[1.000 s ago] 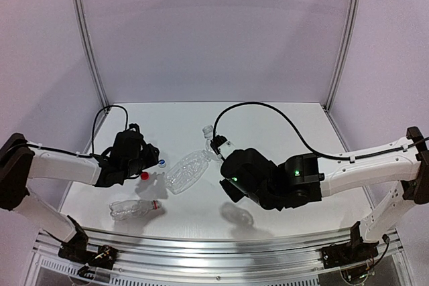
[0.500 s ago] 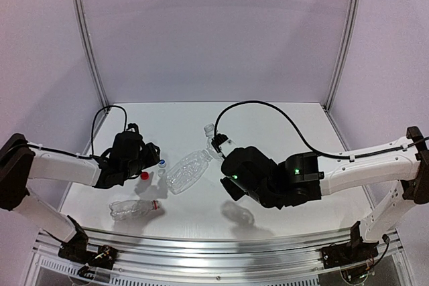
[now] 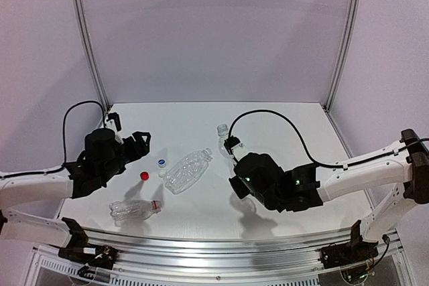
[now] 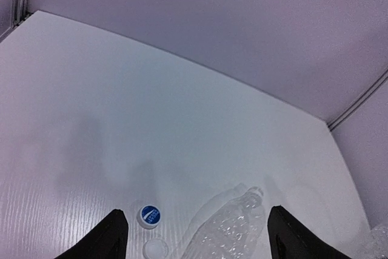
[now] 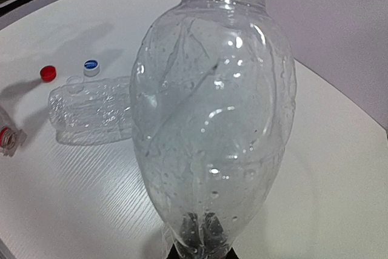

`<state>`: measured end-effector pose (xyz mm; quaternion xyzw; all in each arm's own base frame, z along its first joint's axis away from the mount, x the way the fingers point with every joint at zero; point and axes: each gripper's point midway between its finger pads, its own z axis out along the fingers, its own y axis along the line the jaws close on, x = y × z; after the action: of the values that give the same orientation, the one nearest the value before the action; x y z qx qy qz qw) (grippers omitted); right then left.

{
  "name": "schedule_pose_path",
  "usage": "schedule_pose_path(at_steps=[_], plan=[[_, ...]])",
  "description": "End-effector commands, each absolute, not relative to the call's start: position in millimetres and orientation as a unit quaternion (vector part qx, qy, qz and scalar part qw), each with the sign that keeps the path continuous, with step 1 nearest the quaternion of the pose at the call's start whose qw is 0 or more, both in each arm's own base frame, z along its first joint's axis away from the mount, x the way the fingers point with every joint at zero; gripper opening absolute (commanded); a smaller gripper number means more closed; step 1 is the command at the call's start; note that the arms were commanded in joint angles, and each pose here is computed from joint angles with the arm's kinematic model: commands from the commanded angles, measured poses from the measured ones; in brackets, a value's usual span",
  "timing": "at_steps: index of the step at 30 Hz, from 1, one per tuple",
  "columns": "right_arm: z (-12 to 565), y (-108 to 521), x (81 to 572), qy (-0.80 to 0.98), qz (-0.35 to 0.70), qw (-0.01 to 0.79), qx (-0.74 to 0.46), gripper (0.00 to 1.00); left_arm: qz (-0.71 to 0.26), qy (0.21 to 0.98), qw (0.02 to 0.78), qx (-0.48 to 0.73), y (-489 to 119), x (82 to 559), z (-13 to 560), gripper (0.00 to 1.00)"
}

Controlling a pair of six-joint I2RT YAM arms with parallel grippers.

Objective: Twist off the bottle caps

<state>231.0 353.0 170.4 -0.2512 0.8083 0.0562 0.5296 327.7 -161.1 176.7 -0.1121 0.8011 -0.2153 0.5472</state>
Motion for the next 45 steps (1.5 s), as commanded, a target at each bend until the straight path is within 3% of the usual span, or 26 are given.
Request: schedule_pose_path(at_steps=[1, 6, 10, 18, 24, 28, 37, 45], plan=[[211.4, 348.0, 260.0, 0.769, 0.087, 0.616, -0.151, 0.00, -0.208, 0.784, 0.578, -0.091, -149.1, 310.1, 199.9, 0.80], [205.7, 336.4, 277.1, 0.711, 0.101, 0.688, -0.103, 0.00, -0.220, 0.753, 0.615, -0.081, -139.2, 292.4, 229.4, 0.85], [181.5, 347.7, 297.2, 0.711, 0.061, 0.691, -0.113, 0.00, -0.228, 0.738, 0.631, -0.076, -135.3, 285.6, 244.8, 0.87], [165.4, 334.7, 297.5, 0.658, 0.080, 0.744, -0.083, 0.00, -0.236, 0.728, 0.640, -0.069, -135.5, 280.6, 251.7, 0.87], [140.8, 333.2, 301.9, 0.671, 0.092, 0.732, -0.072, 0.01, -0.247, 0.727, 0.638, -0.064, -139.9, 280.7, 253.0, 0.87], [132.2, 328.4, 304.5, 0.677, 0.096, 0.727, -0.065, 0.07, -0.247, 0.727, 0.638, -0.065, -139.7, 280.9, 252.8, 0.87], [128.9, 319.8, 303.5, 0.682, 0.108, 0.721, -0.055, 0.34, -0.254, 0.726, 0.636, -0.063, -142.6, 281.1, 252.9, 0.87], [134.5, 320.4, 299.6, 0.679, 0.120, 0.721, -0.065, 0.42, -0.252, 0.727, 0.636, -0.062, -142.0, 280.7, 252.7, 0.87]])
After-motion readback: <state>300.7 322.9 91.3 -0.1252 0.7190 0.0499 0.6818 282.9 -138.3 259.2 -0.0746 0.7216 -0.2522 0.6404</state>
